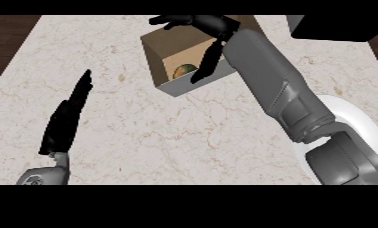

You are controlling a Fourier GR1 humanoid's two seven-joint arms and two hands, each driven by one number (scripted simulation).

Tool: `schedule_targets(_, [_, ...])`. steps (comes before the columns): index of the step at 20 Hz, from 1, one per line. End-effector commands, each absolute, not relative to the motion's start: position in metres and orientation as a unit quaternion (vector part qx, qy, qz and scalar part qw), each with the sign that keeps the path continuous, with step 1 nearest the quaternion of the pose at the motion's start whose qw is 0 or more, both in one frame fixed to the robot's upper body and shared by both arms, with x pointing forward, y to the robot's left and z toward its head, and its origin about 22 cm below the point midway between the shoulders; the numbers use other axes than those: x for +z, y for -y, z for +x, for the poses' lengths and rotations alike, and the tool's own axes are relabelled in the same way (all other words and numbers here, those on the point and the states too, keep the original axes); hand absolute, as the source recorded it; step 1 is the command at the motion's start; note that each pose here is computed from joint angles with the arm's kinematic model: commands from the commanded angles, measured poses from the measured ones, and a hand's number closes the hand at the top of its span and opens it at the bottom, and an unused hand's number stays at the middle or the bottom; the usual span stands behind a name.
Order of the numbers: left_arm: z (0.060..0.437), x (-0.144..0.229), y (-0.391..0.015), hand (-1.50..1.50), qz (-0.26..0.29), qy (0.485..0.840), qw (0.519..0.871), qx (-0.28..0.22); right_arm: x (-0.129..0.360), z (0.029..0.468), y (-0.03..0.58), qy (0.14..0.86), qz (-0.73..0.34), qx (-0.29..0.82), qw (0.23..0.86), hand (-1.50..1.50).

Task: Pick the squash from the plate and place it in the cardboard box

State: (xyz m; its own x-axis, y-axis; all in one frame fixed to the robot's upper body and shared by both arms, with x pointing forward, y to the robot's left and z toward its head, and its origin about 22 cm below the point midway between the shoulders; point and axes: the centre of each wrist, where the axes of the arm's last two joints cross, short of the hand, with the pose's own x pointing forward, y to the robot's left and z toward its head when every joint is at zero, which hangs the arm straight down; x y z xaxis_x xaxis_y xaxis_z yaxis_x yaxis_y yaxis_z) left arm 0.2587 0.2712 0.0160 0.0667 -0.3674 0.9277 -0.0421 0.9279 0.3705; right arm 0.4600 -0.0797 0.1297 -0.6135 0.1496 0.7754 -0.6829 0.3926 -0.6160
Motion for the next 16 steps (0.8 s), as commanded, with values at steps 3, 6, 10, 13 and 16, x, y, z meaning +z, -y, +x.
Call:
schedule_targets(3, [0.259, 0.019, -0.272, 0.00, 0.149, 0.677, 0.711, -0.117, 0.138, 0.469, 0.101, 0.730, 0.290, 0.401, 0.471, -1.50])
schedule_targets(6, [0.254, 0.015, -0.269, 0.00, 0.141, 0.675, 0.714, -0.120, 0.171, 0.480, 0.129, 0.741, 0.284, 0.358, 0.492, -1.50])
schedule_targets(10, [0.261, 0.021, -0.266, 0.00, 0.138, 0.686, 0.702, -0.131, 0.183, 0.485, 0.172, 0.763, 0.232, 0.308, 0.520, -1.50])
schedule_targets(13, [0.260, 0.019, -0.258, 0.00, 0.129, 0.687, 0.703, -0.131, 0.189, 0.486, 0.202, 0.769, 0.206, 0.280, 0.536, -1.50])
schedule_targets(16, [0.264, 0.027, -0.253, 0.00, 0.125, 0.698, 0.691, -0.137, 0.199, 0.485, 0.233, 0.772, 0.207, 0.270, 0.537, -1.50])
